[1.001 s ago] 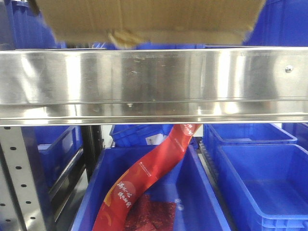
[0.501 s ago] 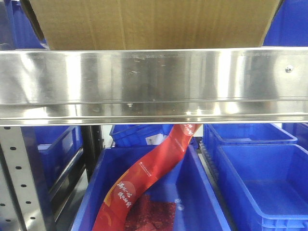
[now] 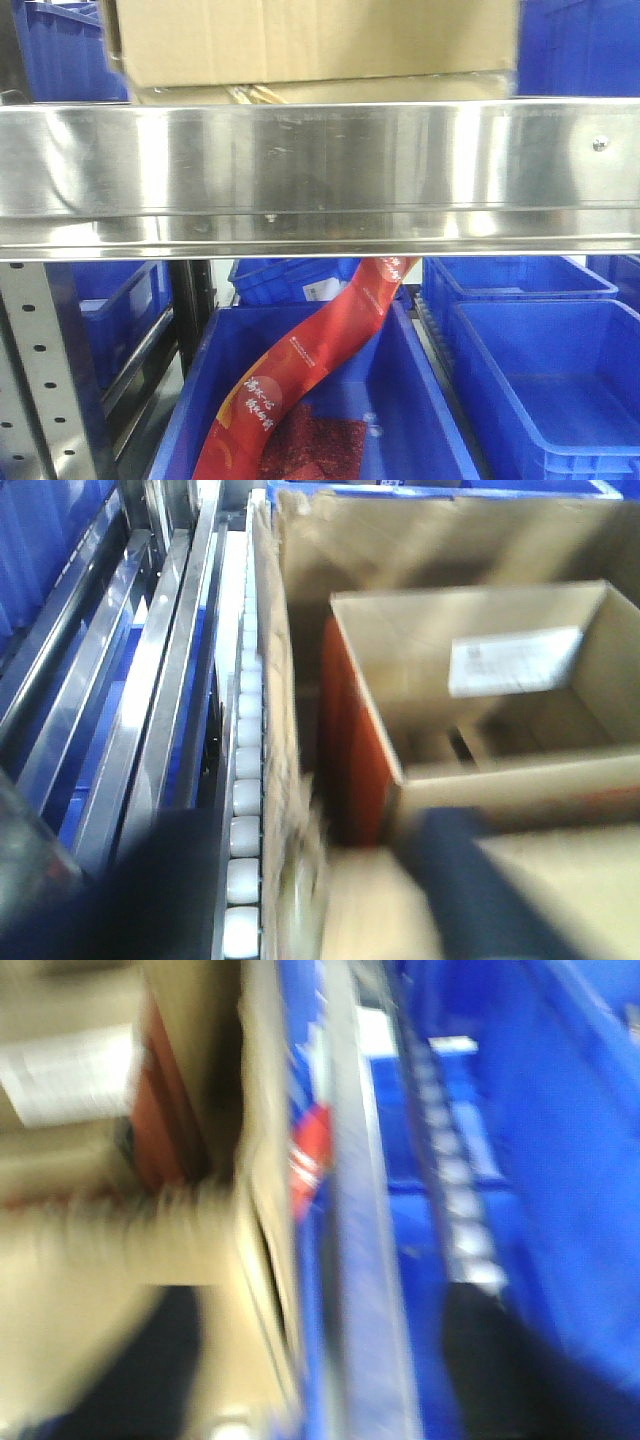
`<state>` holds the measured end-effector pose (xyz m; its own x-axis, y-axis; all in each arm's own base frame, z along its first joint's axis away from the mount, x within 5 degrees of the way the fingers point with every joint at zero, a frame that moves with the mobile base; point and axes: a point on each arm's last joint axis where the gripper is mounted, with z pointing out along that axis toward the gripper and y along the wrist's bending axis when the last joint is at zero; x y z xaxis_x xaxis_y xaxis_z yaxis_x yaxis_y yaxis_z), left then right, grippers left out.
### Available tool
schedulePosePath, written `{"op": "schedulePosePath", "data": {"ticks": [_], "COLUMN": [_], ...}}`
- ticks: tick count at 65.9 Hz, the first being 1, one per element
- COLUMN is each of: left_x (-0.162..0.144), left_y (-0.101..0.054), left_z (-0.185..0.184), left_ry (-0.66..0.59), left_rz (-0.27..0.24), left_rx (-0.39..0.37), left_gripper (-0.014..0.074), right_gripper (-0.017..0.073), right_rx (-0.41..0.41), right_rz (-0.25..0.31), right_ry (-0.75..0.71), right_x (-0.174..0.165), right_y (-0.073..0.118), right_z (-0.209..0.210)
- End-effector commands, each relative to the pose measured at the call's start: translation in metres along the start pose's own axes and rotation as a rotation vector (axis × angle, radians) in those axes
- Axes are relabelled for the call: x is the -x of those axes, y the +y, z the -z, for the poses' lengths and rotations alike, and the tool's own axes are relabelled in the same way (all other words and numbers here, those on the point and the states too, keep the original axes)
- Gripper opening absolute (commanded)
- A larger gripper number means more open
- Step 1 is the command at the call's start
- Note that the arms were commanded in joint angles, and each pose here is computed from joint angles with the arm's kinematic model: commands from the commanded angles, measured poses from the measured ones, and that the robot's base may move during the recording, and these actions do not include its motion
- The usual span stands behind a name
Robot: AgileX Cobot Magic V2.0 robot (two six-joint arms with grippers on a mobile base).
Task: Stack two boxes on right shelf middle
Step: 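Lower the held box onto the middle shelf with both grippers, then open both grippers and pull them back from the box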
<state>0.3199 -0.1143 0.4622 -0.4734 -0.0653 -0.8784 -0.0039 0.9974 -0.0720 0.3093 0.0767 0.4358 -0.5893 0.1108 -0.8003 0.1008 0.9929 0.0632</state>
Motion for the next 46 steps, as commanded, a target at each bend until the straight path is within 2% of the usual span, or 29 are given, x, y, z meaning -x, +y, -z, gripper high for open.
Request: {"op": "schedulePosePath", "data": {"ticks": [1, 5, 8, 19, 28, 36, 40, 46], "left_x": [0.004, 0.004, 0.004, 0.001, -0.004, -0.027, -0.043, -0.067], "left_y": [0.001, 0.001, 0.002, 0.004, 0.0, 0.001, 0.003, 0.01], "left_z": [0.007, 0.007, 0.008, 0.02, 0.045, 0.055, 0.057, 0.058], "left_ry": [-0.018, -0.018, -0.012, 0.014, -0.107, -0.155, -0.186, -0.226], "left_rz": [0.008, 0.008, 0.01, 0.033, -0.028, -0.042, -0.032, -0.044], "left_rx": [-0.005, -0.005, -0.002, -0.011, -0.086, -0.174, -0.226, -0.275], "left_gripper": [0.0079, -0.0098, -0.011, -0.0111, -0.0111, -0.0111, -0.0111, -0.0111], "right_gripper": [0.0121, -0.0048, -0.0171, -0.0162, -0.0162, -0.0162, -0.0162, -0.0162], "right_rx": [-0.011, -0.011, -0.011, 0.008, 0.109, 0.138, 0.173, 0.243], "right_rz": [0.023, 0.023, 0.023, 0.007, 0.035, 0.063, 0.079, 0.097], "right_ry": [-0.022, -0.022, -0.022, -0.016, -0.21, -0.235, -0.261, -0.327], "right_x": [0.004, 0.004, 0.004, 0.003, 0.003, -0.021, -0.038, -0.064], "right_y": [-0.004, -0.004, -0.004, -0.005, -0.006, -0.012, -0.014, -0.015], "right_z": [0.007, 0.007, 0.007, 0.015, 0.033, 0.034, 0.032, 0.03]}}
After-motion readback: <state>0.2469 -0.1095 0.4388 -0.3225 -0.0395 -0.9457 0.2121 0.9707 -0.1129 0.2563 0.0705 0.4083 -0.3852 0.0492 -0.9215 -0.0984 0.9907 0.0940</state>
